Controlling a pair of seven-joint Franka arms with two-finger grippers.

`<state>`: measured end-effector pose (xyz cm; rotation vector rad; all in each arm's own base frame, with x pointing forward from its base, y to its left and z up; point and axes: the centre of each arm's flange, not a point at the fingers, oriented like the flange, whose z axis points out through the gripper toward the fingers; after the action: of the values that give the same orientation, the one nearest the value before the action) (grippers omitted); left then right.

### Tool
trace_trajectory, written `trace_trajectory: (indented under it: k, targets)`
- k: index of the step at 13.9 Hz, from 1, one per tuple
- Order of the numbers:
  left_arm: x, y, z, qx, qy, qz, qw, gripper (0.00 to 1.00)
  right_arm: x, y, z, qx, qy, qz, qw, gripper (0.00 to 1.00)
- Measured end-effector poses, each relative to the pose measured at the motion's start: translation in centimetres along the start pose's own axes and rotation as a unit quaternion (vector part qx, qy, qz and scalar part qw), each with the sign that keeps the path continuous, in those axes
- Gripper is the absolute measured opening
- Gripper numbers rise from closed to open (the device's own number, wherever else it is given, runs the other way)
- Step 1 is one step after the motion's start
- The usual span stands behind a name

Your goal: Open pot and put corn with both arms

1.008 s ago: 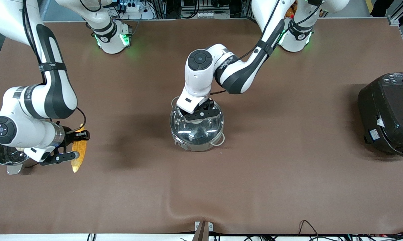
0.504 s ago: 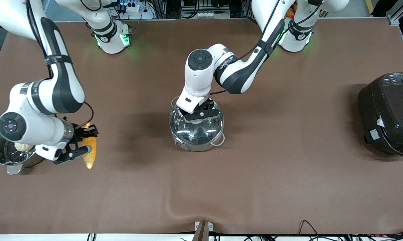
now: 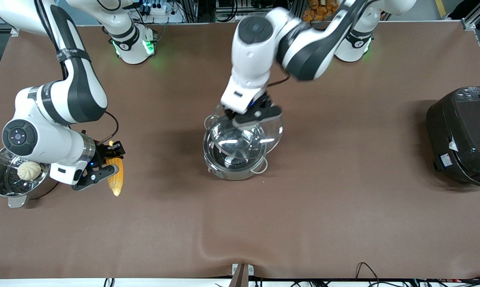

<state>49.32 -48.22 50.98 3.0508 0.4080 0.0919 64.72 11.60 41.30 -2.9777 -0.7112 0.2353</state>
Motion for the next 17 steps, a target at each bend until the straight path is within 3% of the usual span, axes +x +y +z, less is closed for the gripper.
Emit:
trace_trajectory:
  k: [4, 7, 9, 14, 17]
  targets:
    - [4.8, -7.3, -5.4, 0.031, -0.014, 0.010, 0.999, 0.50, 1.0, -4.1, 0.0, 0.009, 0.002, -0.037, 0.999, 0.37]
    - [9.0, -12.6, -5.0, 0.065, -0.044, 0.009, 0.997, 0.50, 2.1, -10.1, -0.2, 0.019, 0.008, -0.089, 0.996, 0.37]
    - [9.7, -14.4, -4.6, 0.081, -0.060, 0.005, 0.995, 0.50, 2.8, -15.2, -0.9, 0.017, 0.023, -0.130, 0.991, 0.37]
    - [11.3, -20.0, -9.3, 0.072, -0.055, 0.009, 0.996, 0.50, 3.8, -25.8, 1.7, -0.053, 0.014, -0.229, 0.972, 0.37]
    - [14.2, -26.7, -11.4, 0.073, -0.067, 0.015, 0.995, 0.50, 5.5, -29.4, 4.5, -0.058, 0.038, -0.239, 0.969, 0.37]
